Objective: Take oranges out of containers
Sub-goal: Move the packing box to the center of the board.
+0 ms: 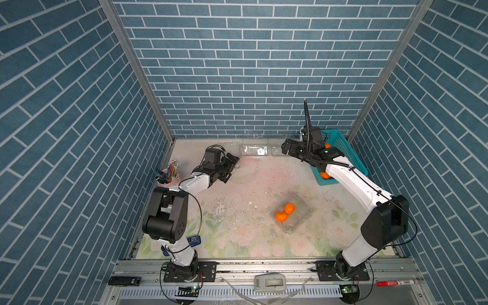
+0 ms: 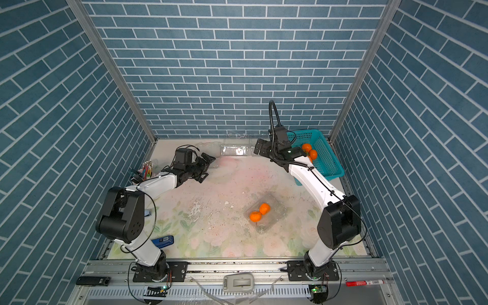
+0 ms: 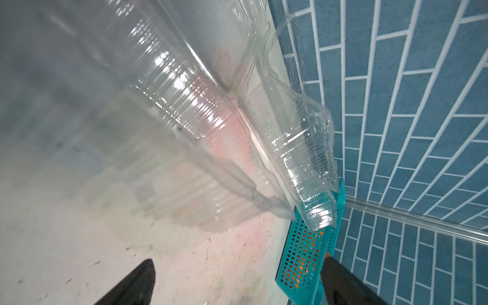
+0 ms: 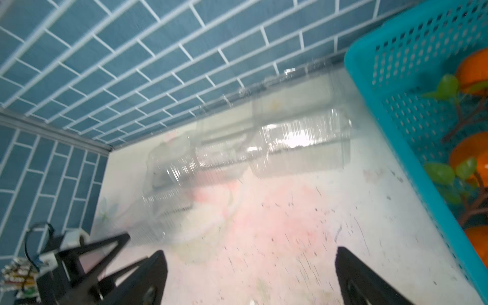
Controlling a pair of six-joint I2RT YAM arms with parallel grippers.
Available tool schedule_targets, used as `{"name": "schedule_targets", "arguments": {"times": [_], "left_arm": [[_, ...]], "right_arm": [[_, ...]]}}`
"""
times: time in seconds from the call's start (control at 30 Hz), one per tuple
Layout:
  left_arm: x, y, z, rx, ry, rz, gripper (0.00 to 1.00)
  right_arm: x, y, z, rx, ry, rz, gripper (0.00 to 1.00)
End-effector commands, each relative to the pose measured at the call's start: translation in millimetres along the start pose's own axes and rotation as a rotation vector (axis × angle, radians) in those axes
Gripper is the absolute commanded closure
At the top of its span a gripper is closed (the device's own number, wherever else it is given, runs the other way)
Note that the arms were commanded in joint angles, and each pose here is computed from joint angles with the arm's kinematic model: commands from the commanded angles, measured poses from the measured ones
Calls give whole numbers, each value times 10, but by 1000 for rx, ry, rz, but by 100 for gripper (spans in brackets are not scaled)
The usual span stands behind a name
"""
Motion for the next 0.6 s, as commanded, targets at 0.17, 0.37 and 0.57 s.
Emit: {"name": "schedule_targets", "arguments": {"times": [0.17, 0.37, 0.57], "left_arm": [[363, 215, -155, 42, 85, -87, 1], [542, 359, -173, 72, 108, -89, 1], [627, 413, -239, 96, 119, -82, 1]], "right_arm": [[-502, -107, -229, 28, -55, 126, 2], [-637, -110, -264, 53, -28, 159, 1], [-629, -125, -219, 78, -22, 162, 2]]}}
Point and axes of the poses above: each gripper's point midway between its finger pads, its own y axis out along the fingers, its own z axis along the line the jaws close on, x = y × z, the point moved 3 cm from there along -y, back along the fingers, and after that the axes turned 7 degrees about y, right-handed, at the moved point
